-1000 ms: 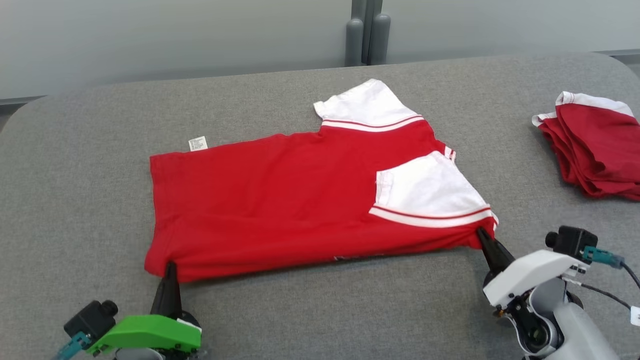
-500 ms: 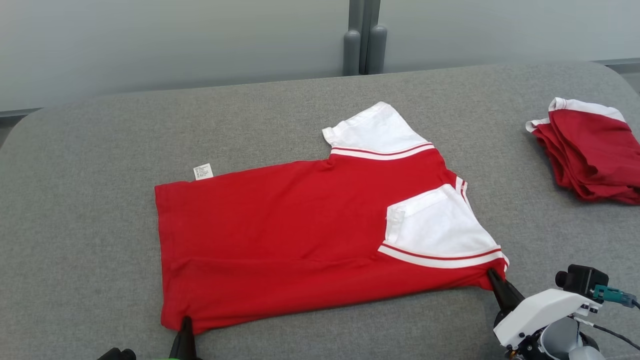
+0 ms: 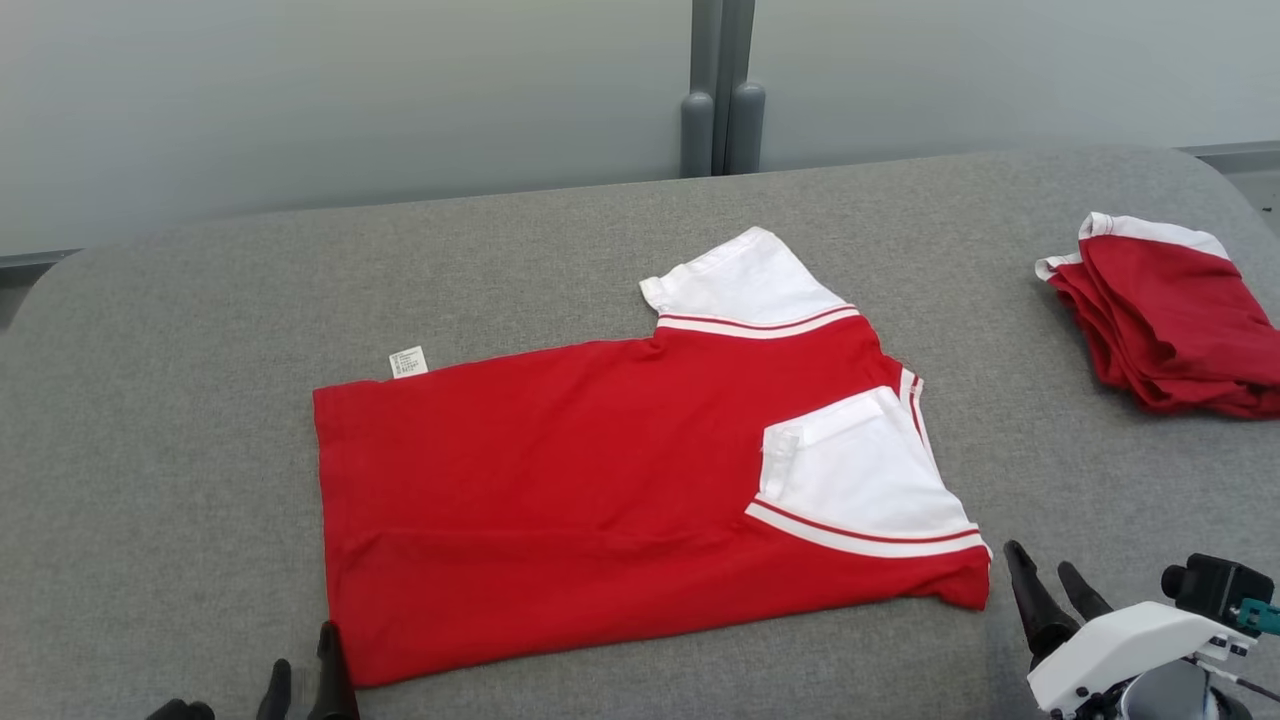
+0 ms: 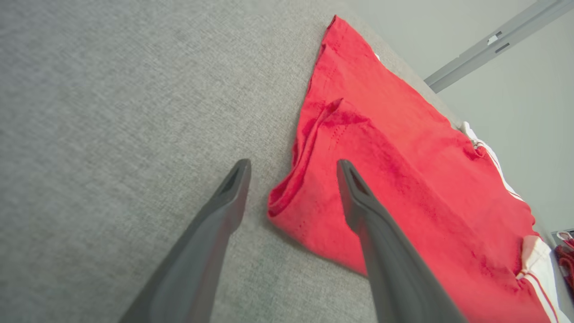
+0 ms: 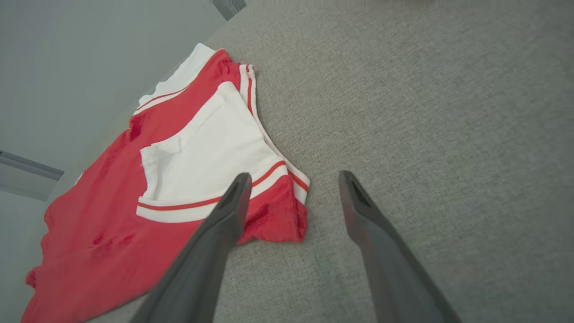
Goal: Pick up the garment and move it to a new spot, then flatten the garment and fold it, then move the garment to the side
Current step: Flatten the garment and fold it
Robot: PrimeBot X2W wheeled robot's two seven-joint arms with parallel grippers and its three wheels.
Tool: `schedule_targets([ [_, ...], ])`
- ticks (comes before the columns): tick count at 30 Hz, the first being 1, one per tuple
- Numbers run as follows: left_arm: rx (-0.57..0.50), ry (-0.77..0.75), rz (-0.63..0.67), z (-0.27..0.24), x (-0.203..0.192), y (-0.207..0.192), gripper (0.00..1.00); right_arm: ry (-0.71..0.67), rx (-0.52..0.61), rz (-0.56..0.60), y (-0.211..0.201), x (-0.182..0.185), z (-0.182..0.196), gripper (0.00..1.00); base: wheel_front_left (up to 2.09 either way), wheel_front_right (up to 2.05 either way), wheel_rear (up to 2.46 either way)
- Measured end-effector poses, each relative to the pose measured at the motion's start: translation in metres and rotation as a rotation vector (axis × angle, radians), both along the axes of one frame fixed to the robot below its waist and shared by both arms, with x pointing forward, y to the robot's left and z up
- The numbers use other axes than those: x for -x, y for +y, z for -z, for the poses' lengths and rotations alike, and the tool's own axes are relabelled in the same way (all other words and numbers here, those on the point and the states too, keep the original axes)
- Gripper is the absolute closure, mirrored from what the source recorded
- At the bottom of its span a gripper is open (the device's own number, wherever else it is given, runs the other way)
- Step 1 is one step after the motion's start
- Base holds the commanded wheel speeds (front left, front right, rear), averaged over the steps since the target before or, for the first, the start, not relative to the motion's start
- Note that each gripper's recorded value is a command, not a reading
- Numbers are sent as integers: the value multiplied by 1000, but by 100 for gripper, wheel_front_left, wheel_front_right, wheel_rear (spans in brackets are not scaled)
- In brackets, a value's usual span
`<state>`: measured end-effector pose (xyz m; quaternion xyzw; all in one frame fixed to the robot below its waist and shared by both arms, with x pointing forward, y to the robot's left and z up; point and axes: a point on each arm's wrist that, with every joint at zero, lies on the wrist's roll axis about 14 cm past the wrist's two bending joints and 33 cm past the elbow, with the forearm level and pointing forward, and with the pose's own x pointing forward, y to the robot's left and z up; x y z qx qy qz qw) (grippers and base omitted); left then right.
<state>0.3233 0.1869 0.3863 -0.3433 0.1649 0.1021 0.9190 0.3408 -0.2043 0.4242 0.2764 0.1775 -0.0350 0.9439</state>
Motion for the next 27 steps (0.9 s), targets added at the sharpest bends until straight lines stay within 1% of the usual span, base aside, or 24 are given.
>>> schedule_targets([
  [4,-88,-25,38,-12,-8,10,0,-48,40,11,-8,-3,-17,0,0,0,0],
  [5,-88,-25,38,-12,-8,10,0,-48,40,11,-8,-3,-17,0,0,0,0],
  [6,-131,-52,90,-24,-20,7,0,-72,60,5,-9,-5,-26,0,0,0,0],
  [8,-178,-84,137,-39,-35,6,0,-94,75,-8,-7,-8,-35,0,0,0,0],
  [12,-240,-109,214,-59,-61,0,0,-126,97,-38,-1,-15,-49,0,0,0,0],
  [18,-294,-67,310,-63,-94,-14,0,-164,113,-77,8,-27,-66,0,0,0,0],
  [27,-357,47,361,-48,-145,-15,0,-197,143,-131,18,-53,-80,0,0,0,0],
])
